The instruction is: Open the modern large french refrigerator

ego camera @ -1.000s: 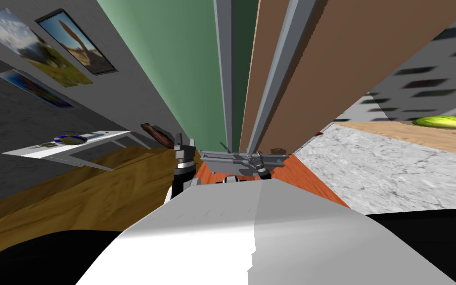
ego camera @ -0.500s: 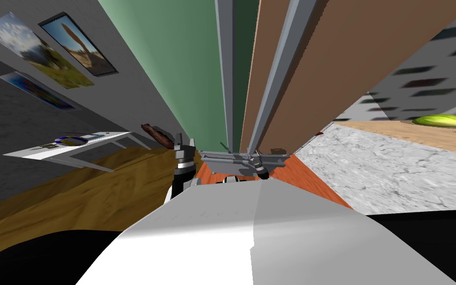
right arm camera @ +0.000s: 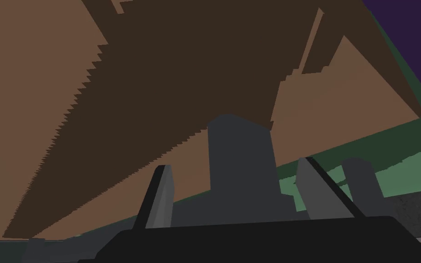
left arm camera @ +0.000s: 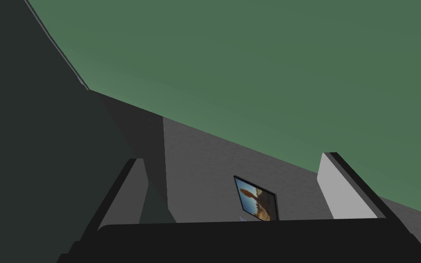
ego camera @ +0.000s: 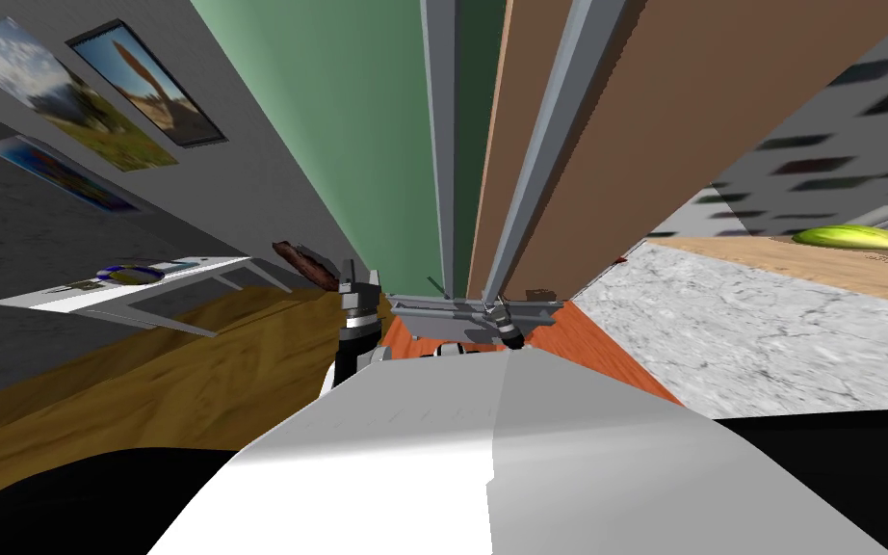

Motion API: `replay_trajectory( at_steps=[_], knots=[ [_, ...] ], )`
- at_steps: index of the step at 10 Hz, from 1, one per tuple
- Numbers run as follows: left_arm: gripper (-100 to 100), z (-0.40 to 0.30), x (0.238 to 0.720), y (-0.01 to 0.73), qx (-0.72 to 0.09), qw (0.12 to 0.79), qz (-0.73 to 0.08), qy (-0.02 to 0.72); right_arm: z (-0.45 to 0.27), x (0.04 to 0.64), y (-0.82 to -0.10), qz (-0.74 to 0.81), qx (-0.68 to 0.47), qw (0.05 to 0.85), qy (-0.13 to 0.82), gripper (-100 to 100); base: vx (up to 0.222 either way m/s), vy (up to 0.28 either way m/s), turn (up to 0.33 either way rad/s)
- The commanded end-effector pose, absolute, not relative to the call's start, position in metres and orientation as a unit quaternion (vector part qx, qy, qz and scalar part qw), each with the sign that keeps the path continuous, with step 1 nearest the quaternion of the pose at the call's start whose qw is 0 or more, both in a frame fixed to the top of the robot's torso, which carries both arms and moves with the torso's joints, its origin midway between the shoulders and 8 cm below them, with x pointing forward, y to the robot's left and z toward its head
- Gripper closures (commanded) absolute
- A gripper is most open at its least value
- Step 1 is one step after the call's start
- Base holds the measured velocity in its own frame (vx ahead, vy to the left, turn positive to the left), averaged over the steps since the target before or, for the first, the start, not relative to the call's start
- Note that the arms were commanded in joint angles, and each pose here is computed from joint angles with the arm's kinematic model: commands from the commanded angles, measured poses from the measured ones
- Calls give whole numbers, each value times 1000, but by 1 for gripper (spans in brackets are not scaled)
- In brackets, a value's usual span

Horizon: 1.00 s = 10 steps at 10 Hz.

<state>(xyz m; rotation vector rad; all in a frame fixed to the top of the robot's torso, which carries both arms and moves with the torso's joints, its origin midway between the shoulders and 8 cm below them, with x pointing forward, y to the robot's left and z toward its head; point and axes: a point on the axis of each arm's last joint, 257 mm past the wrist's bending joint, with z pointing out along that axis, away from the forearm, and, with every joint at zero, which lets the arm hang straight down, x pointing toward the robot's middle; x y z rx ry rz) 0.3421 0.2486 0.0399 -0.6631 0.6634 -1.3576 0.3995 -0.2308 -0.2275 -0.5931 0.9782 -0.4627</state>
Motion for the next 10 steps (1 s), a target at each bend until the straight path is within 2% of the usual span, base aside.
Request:
replay_trajectory(
  at_steps=[1,10],
  knots=[
    [0,40,342,249,-295,679,-604,295,-231,394,-229,-217,-279,816,458,100,-13,-27,5],
    [0,40,342,249,-295,679,-604,295,-221,394,-177,-94,-345,834,420,100,-189,-146,113]
  ],
)
